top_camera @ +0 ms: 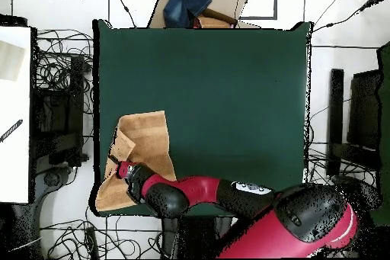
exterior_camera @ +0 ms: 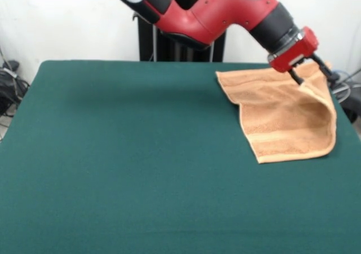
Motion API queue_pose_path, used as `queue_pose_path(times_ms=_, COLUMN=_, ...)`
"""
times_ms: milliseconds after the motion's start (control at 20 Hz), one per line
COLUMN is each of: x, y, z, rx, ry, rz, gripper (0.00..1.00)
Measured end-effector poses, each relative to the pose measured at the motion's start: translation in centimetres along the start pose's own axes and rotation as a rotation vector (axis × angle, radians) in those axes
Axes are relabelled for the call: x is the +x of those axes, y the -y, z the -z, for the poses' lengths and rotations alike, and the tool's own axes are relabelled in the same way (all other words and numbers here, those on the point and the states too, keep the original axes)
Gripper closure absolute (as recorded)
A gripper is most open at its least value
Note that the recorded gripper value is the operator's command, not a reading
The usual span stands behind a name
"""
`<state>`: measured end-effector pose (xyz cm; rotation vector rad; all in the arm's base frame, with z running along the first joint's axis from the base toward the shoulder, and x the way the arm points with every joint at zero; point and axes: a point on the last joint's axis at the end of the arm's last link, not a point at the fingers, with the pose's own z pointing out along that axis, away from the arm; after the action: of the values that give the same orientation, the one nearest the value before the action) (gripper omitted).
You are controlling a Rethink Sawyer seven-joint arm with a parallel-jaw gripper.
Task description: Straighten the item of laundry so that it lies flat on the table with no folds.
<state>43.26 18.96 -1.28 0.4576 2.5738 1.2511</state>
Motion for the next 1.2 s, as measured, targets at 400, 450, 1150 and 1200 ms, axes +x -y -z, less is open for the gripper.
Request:
queue_pose_path(times_ms=400, x=1.9, y=0.3, z=-2.0, rx=-0.045, ry=-0.005, rz=-0.025, gripper=0.00)
queue_pose_path(times_ms=450, x=2.1, y=0.4, z=-2.2, rx=-0.050, ry=-0.006, rz=-0.027, gripper=0.00)
queue_pose_path(times_ms=1150, x=2.6, y=1.1, z=-2.7, rx=-0.073, ry=0.002, rz=-0.080, gripper=0.00)
queue_pose_path(times_ms=1200, x=2.5, y=1.2, z=-2.7, rx=-0.073, ry=0.004, rz=-0.081, gripper=0.00)
